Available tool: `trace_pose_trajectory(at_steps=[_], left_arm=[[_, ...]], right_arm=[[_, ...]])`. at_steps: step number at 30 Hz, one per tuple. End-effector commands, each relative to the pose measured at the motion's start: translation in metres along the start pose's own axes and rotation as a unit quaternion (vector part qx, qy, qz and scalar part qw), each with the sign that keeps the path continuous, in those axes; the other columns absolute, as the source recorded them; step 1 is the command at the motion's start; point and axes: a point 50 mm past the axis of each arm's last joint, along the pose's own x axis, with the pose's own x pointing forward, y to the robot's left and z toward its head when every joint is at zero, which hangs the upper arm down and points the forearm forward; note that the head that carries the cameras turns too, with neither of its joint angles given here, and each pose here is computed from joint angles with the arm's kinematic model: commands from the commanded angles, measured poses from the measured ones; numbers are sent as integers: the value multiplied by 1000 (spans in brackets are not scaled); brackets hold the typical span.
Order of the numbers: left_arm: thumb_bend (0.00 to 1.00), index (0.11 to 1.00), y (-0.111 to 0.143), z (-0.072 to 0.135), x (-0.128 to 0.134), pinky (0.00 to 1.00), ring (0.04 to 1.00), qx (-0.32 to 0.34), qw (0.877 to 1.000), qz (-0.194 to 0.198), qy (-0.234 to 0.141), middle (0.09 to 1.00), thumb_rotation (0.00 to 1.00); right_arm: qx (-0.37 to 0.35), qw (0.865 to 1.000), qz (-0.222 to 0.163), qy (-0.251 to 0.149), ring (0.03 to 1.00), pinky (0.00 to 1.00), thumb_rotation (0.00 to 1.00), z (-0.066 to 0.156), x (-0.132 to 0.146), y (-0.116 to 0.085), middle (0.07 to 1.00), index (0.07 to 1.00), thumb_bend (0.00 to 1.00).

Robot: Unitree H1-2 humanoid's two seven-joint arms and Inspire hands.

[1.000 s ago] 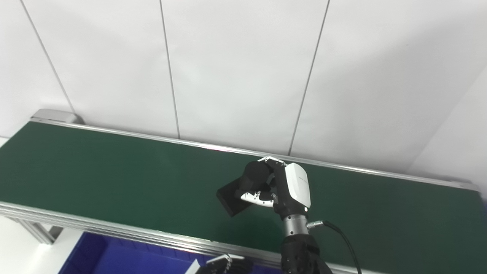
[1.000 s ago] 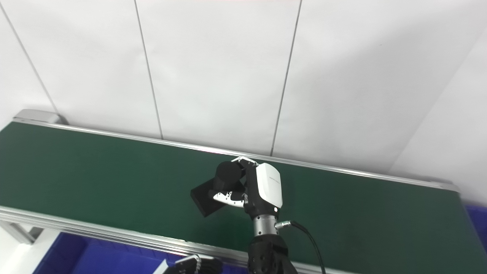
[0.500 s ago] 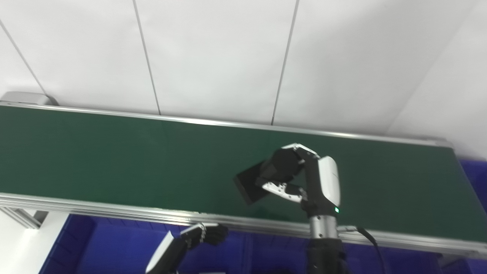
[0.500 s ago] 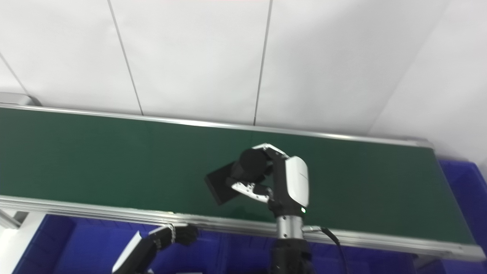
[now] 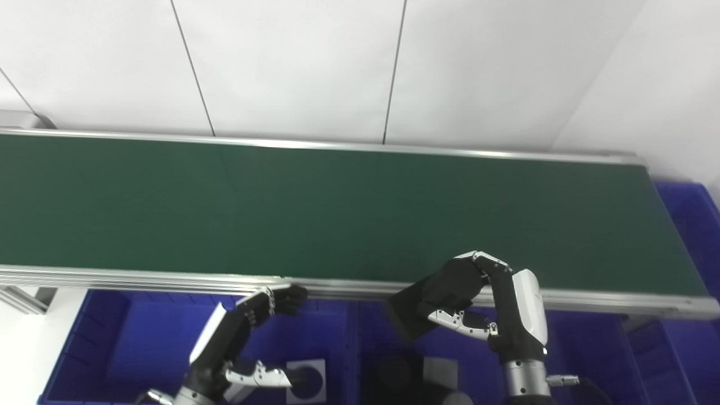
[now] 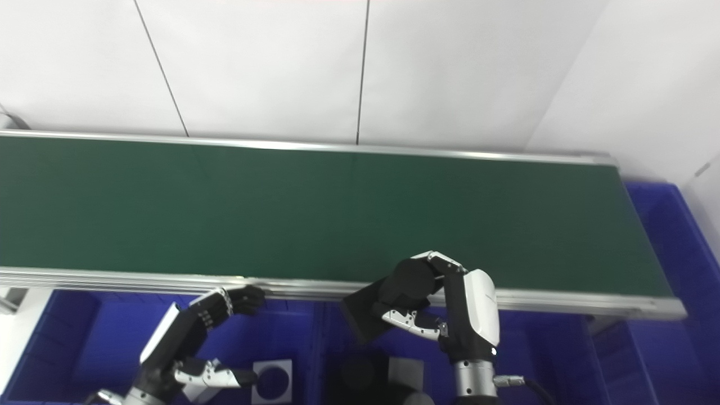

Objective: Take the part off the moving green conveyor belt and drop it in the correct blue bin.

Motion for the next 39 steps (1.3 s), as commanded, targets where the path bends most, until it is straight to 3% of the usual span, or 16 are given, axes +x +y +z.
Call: trace_pose_trajectory(at_steps=[1, 8, 12, 13, 16, 24, 25, 27, 28, 29, 32, 36, 39], left_arm=[[885, 737, 5, 6, 7, 711, 730, -1, 1000, 6, -19, 749, 197], [880, 742, 9, 5, 13, 702, 741, 4, 1000, 13, -9, 761, 183], [876, 745, 10, 4, 18, 690, 739, 5, 1000, 9, -9, 757, 170], [874, 746, 10, 4, 19, 688, 741, 6, 1000, 7, -6, 757, 170], [860, 749, 10, 4, 22, 695, 745, 9, 1000, 1, -6, 758, 159], [856, 746, 9, 2, 24, 717, 745, 5, 1000, 3, -7, 752, 153], [855, 747, 8, 2, 24, 716, 744, 6, 1000, 3, -7, 752, 150], [853, 748, 8, 2, 24, 715, 743, 7, 1000, 1, -7, 755, 150], [852, 747, 8, 2, 24, 714, 743, 6, 1000, 0, -8, 755, 150], [855, 748, 8, 2, 23, 707, 742, 4, 1000, -1, -9, 755, 157], [864, 749, 8, 2, 23, 709, 743, 5, 1000, -3, -8, 756, 173], [873, 748, 9, 2, 22, 704, 744, 6, 1000, -3, -8, 759, 186], [878, 746, 9, 3, 22, 698, 745, 7, 1000, -4, -6, 759, 191]], right_arm=[[0, 1000, -17, -26, 436, 411, 0, 0, -3, -8, 533, 462, 510], [-40, 999, -16, 7, 432, 427, 0, -25, -16, -14, 531, 461, 511], [-87, 995, -20, 48, 442, 231, 0, -33, -18, -20, 510, 472, 514], [-91, 994, -20, 53, 444, 225, 0, -35, -18, -22, 507, 475, 515], [-87, 994, -20, 59, 408, 347, 0, -39, -20, -24, 534, 481, 510], [-101, 990, 2, 103, 444, 485, 0, -56, -24, -28, 543, 486, 508], [-105, 989, 8, 105, 545, 527, 0, -56, -24, -29, 533, 482, 512], [-108, 988, 21, 111, 678, 609, 103, -57, -23, -29, 694, 494, 503], [-114, 986, 33, 116, 700, 625, 118, -57, -24, -30, 719, 496, 502], [-118, 985, 42, 119, 765, 672, 246, -56, -24, -30, 781, 669, 595], [-114, 985, 55, 121, 847, 736, 421, -51, -26, -30, 860, 817, 734], [-96, 988, 50, 109, 897, 750, 499, -40, -34, -27, 927, 894, 840], [-86, 992, 41, 85, 905, 730, 498, -28, -41, -22, 967, 938, 873]])
